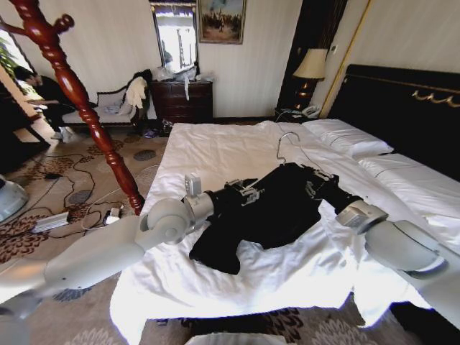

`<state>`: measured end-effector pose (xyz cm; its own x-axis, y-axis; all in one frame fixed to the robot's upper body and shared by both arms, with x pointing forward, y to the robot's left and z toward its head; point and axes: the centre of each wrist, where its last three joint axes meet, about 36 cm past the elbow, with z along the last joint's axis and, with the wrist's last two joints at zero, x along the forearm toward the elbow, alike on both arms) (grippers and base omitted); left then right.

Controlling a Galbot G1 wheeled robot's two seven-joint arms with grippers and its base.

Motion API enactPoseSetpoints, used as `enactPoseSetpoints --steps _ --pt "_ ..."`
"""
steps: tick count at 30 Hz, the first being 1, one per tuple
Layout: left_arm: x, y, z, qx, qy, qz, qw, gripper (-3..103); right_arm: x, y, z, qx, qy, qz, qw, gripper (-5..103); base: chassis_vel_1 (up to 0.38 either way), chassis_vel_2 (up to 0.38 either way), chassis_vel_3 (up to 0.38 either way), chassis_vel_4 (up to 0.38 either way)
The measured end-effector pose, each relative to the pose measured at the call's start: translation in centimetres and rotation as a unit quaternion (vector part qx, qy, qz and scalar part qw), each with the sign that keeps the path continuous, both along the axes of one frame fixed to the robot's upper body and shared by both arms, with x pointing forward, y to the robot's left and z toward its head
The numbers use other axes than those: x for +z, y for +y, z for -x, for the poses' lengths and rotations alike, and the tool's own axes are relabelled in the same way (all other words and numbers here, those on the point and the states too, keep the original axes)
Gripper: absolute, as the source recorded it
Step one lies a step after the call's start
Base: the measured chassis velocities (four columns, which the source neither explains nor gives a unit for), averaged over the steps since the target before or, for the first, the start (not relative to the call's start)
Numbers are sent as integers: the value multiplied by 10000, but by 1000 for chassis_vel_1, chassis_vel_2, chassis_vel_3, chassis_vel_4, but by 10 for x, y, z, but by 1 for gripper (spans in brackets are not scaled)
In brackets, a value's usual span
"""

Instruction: Pick up the clothes from the bed and hang them on the clothes hanger.

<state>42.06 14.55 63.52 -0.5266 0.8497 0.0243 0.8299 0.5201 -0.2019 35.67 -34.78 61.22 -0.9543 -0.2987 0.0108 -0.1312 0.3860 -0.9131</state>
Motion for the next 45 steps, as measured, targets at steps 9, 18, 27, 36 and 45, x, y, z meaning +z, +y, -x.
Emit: enactPoseSetpoints --steps 9,18,27,36,45 --pt "16 19 12 64 -147 0 9999 97 -6 0 3 -37 84 -38 10000 21 0 0 0 0" --pt "24 44 14 395 -259 115 9988 100 -7 -1 4 -74 71 -99 9999 21 0 0 0 0" --pt "-4 73 9 1013 -448 -47 9938 100 -12 -1 9 -137 99 -197 9997 21 0 0 0 0" --pt "-31 99 26 1209 -324 -237 9919 102 -19 -3 10 -233 151 -322 9991 21 0 0 0 0" --pt "-81 100 61 1115 -127 -579 9920 99 -25 -5 11 -369 222 -509 9978 21 0 0 0 0"
